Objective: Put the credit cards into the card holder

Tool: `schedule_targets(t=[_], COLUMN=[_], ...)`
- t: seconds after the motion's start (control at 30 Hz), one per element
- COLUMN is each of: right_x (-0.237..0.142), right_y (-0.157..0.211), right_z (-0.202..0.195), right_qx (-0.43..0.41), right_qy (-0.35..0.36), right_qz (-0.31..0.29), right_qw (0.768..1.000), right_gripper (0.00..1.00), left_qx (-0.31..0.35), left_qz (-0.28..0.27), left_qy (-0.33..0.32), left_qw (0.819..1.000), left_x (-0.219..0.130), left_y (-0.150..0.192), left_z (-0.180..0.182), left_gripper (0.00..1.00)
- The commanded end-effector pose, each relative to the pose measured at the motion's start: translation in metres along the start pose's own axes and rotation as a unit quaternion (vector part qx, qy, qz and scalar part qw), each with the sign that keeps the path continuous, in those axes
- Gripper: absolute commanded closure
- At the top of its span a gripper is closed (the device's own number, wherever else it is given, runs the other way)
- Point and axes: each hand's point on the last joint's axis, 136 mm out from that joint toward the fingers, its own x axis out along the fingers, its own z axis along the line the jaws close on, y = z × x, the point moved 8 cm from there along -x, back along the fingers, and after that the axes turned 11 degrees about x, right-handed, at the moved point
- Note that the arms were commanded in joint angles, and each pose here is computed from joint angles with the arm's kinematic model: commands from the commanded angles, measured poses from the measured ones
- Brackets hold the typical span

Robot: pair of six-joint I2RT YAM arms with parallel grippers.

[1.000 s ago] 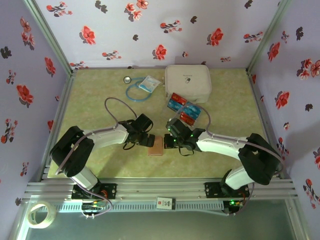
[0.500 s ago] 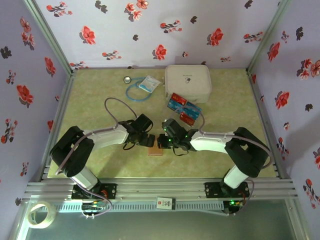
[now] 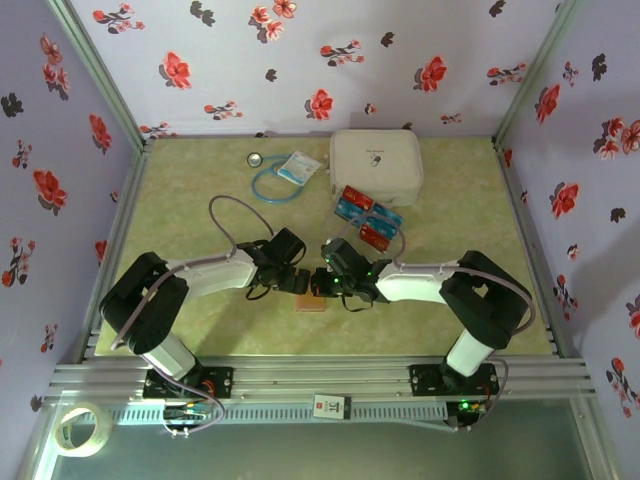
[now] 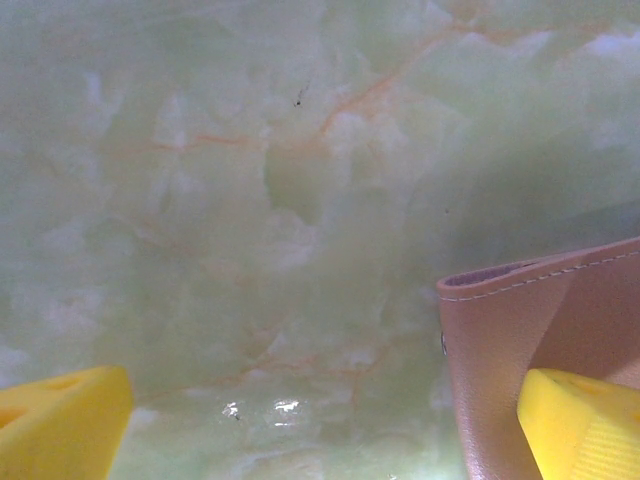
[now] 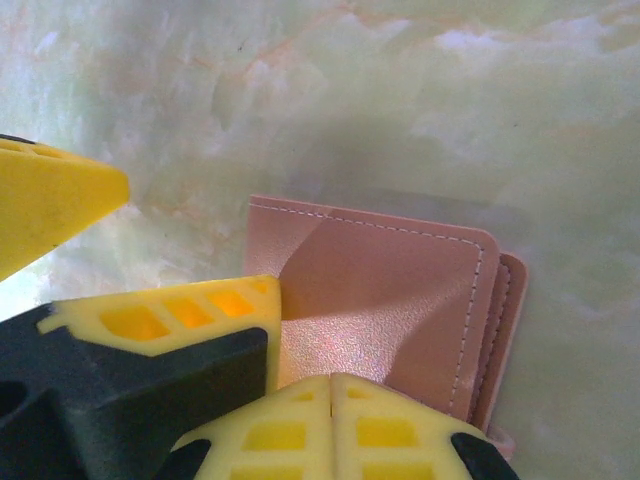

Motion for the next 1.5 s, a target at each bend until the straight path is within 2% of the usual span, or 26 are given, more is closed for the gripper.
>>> schedule_targets(t=[0.0,0.5,0.9,1.47], right_x=[0.006,0.01,0.01,-0.009], right_y=[0.009,0.013,0.013,0.004], right_z=[-0.013,-0.022,-0.02,0.008], right_qx=[0.014,0.018,0.017,-0.006], right_qy=[0.018,0.031,0.026,0.0], right_qz=[0.01,0.015,0.017,0.003], right_qw=[1.0,0.999,0.999,1.0], right_gripper=[1.0,1.0,1.0,1.0], left_qx=[0.009,-0.012,-0.001,0.002], left_qz=[0.027,0.004,0.014,0.04], left_qy=[-0.031,-0.01,0.015,-0.008], left_qw=[0.999,1.0,1.0,0.999], left_x=[0.001,-0.019,0.0,0.015], left_y=[0.012,-0.01,0.006,0.02], left_z=[0.009,0.02,0.015,0.015], left_gripper=[0.0,0.0,0.0,0.0])
